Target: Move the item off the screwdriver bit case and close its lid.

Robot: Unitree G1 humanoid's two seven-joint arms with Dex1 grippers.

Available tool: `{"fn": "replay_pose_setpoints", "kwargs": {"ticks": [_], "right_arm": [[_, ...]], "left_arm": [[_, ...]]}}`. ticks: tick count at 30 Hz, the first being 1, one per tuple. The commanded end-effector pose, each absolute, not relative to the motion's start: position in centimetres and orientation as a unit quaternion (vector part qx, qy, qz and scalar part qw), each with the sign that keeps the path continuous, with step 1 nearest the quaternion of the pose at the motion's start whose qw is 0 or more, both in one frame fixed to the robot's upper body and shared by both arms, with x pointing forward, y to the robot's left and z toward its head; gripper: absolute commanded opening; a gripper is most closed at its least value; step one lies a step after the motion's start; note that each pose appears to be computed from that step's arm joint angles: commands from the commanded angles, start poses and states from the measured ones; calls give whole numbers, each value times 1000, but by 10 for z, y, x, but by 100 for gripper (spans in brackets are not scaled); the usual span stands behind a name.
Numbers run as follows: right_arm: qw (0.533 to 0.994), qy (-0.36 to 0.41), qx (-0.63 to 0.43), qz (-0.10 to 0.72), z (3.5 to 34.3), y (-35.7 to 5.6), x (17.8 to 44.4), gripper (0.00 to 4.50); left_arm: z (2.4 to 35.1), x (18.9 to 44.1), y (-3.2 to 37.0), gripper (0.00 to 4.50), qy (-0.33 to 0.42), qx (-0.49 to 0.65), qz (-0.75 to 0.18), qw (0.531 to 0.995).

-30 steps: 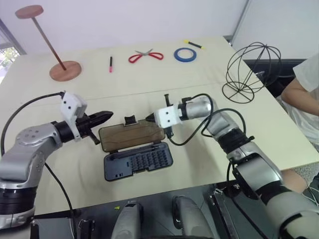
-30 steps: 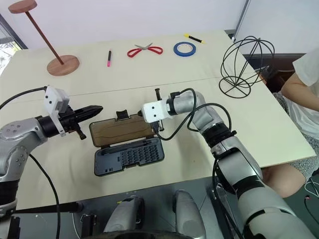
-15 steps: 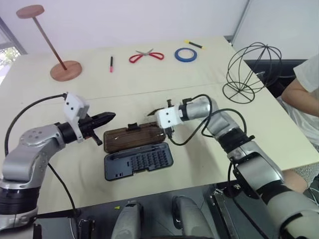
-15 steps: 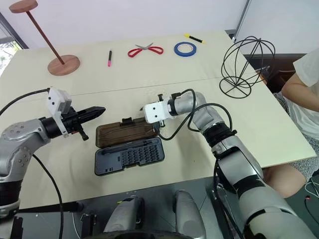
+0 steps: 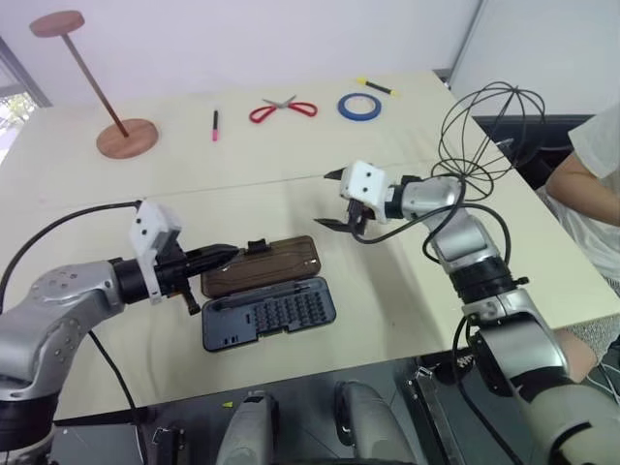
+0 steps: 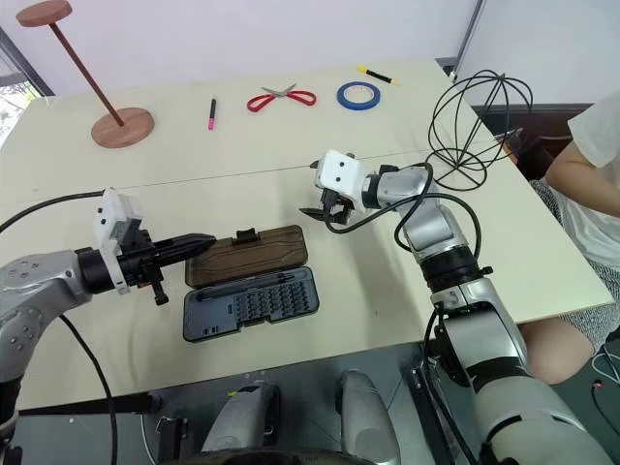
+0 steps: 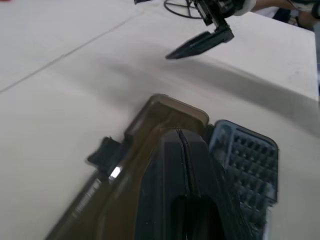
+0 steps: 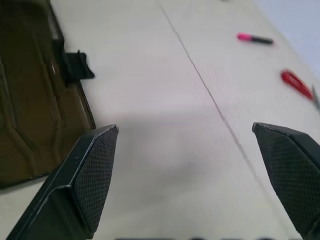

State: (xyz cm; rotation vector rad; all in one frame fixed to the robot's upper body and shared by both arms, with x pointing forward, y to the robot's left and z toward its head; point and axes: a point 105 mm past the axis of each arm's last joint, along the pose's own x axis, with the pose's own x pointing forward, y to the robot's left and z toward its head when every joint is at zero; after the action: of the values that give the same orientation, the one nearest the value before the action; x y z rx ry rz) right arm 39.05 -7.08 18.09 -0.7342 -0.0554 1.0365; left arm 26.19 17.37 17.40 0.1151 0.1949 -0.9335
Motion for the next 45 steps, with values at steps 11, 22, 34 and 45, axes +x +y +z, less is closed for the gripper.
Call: {"fn": "replay_pose_setpoints", "kwargs": {"ticks": [11,22,34,45], "right_arm": [[842,-35,-282,459,187,-68,375,450],[830,-41,-288,476,184,-53,372,450],[813,-9,-293,504,170,-47,372,450],[784,85,-259,558,167,-31,384,450]], "left_arm": [[161,224,182,444,166,77,-465,866],[124,215,187,355,189,101,-466,859],[101,204,189,4,207,85,-469,855],[74,204,196,4,235,72,-465,851]]}}
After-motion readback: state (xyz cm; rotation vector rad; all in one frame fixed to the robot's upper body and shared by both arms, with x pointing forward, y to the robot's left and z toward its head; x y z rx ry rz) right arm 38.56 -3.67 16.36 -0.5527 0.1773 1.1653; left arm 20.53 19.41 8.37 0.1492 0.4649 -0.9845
